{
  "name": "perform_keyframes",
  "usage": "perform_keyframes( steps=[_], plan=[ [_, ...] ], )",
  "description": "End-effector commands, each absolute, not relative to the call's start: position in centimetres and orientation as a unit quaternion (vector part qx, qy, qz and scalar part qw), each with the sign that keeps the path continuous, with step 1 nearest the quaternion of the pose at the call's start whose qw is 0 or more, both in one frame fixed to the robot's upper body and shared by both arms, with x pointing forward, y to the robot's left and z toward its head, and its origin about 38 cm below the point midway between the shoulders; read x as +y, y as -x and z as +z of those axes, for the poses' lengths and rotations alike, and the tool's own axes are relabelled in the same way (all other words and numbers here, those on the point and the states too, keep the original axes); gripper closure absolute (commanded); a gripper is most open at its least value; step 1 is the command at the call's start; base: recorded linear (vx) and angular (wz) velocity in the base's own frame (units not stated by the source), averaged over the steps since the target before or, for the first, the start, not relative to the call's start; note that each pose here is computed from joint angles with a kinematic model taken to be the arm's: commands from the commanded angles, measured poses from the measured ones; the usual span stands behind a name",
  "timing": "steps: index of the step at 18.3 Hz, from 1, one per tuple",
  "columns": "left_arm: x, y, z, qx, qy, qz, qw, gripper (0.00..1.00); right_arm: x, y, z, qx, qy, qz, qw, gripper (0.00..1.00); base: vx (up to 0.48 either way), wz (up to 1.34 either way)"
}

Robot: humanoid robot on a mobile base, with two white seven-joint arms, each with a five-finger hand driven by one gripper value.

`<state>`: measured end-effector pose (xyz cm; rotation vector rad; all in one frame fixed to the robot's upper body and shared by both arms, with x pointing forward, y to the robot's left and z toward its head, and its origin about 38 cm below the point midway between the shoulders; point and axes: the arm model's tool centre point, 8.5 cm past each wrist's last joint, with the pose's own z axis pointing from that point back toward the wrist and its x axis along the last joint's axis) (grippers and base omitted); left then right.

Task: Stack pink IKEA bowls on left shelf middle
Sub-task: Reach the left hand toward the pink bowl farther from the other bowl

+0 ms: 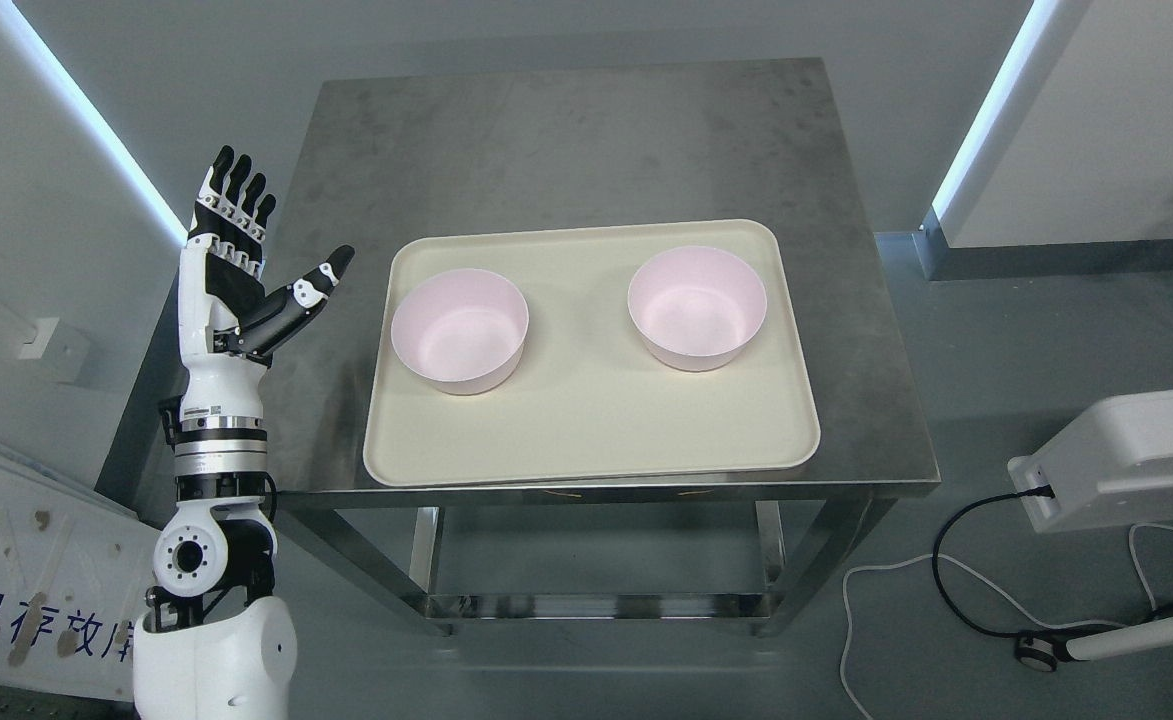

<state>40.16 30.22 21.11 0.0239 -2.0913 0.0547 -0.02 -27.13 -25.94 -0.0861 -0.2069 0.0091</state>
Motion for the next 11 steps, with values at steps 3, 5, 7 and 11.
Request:
perform_keyframes(
  steps=[3, 5, 7, 11],
  plan=[
    [31.1, -39.4, 22.3, -0.873, -0.022, 0.015, 0.486, 0.0, -28.3, -0.6, -25.8, -0.112, 0.052, 0.003, 0.992, 0.0, -0.006, 0.04],
    [30.3, -41.0, 26.0, -0.892, -0.01, -0.028, 0.452, 0.0, -28.3, -0.6, -25.8, -0.112, 0.052, 0.003, 0.992, 0.0, -0.002, 0.02],
    [28.3, -43.7, 28.9, -0.886, 0.014, -0.147, 0.439, 0.0, -28.3, -0.6, -25.8, -0.112, 0.052, 0.003, 0.992, 0.0, -0.003, 0.01],
    [31.3, -46.0, 29.4, -0.772, -0.003, -0.42, 0.477, 0.01, -28.3, -0.6, -25.8, -0.112, 0.052, 0.003, 0.992, 0.0, -0.004, 0.01]
  ],
)
